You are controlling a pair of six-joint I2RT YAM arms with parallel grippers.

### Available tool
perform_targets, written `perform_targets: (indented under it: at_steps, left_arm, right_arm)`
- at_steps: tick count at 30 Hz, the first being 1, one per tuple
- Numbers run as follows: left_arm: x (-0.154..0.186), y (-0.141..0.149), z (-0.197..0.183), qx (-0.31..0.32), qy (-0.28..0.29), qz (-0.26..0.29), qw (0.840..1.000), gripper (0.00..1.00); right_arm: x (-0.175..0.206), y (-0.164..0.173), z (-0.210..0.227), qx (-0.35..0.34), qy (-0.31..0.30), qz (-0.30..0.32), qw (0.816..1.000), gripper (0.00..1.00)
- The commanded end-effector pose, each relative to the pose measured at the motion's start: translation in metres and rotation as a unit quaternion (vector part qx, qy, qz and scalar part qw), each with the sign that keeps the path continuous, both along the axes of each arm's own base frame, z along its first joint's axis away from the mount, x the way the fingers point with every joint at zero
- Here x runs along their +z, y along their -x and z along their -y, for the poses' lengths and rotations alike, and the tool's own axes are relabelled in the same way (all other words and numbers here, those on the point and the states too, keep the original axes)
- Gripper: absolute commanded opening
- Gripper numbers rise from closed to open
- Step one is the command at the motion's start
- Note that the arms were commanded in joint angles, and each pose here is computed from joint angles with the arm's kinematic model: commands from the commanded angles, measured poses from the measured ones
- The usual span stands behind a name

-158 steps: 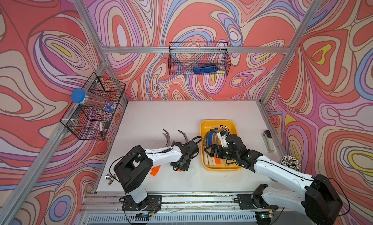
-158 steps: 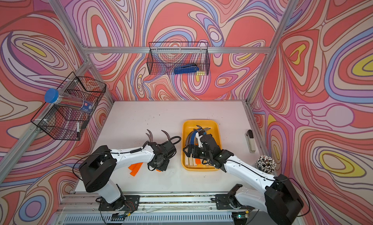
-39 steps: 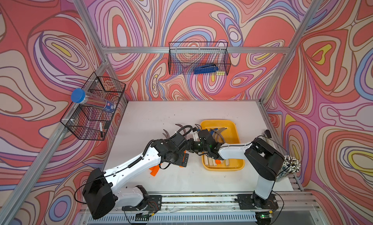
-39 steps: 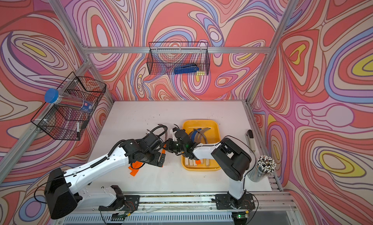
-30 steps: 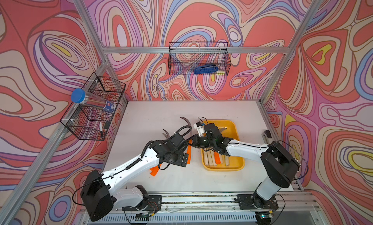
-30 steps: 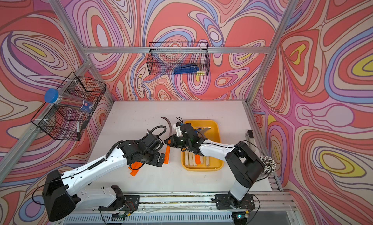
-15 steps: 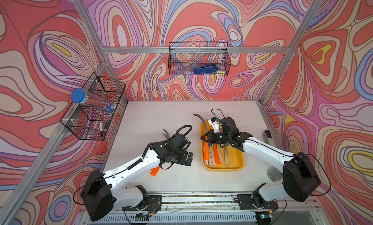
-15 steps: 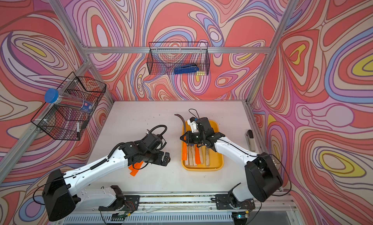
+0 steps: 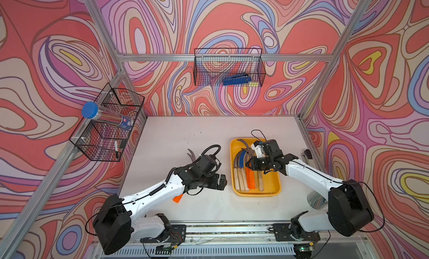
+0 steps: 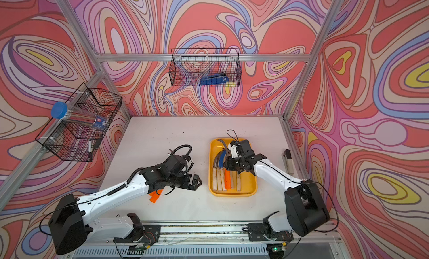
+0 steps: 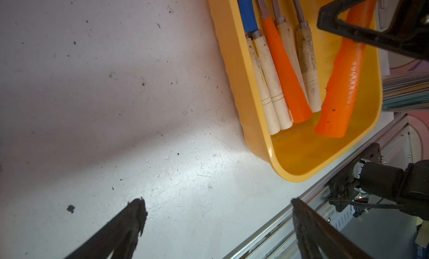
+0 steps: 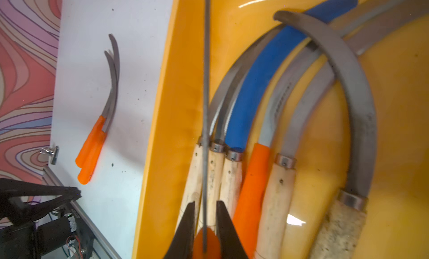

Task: Put small sickles into storage boxes
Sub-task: Place the sickle in the storage box.

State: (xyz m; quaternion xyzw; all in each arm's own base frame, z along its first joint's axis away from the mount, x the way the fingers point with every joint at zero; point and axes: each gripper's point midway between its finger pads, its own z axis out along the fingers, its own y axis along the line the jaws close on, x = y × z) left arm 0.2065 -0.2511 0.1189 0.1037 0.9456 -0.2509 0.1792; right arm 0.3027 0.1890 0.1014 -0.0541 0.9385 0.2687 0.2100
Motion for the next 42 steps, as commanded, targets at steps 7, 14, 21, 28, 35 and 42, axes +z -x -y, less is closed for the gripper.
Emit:
perform_targets:
  at_steps: [7, 14, 21, 28, 35, 42]
  left_arm:
    - [0.012, -0.008, 0.023, -0.010, 0.071, 0.022, 0.997, 1.00]
    - [0.007, -0.010, 0.033, -0.022, 0.082, 0.017, 0.996, 1.00]
    - [0.004, -0.011, 0.034, -0.029, 0.083, 0.026, 0.996, 1.00]
    - [-0.018, -0.013, 0.009, -0.025, -0.005, 0.033, 0.999, 1.00]
    - [-0.014, -0.018, -0.015, -0.006, -0.068, 0.052, 0.996, 1.00]
    - [-0.004, -0.029, -0.055, 0.033, -0.168, 0.084, 0.982, 1.00]
  right_arm:
    - [-0.023, 0.001, 0.035, -0.039, 0.087, 0.001, 0.995, 0.00]
    - [-0.036, -0.004, 0.051, -0.062, 0.125, -0.005, 0.990, 0.00]
    - [-0.047, -0.006, 0.046, -0.052, 0.122, -0.023, 0.991, 0.02]
    - [-0.047, -0.007, 0.045, -0.051, 0.124, -0.033, 0.990, 0.48]
    - [-0.027, -0.010, 0.048, -0.061, 0.124, -0.016, 0.990, 0.86]
    - [-0.008, -0.007, 0.045, -0.063, 0.105, -0.002, 0.992, 0.96]
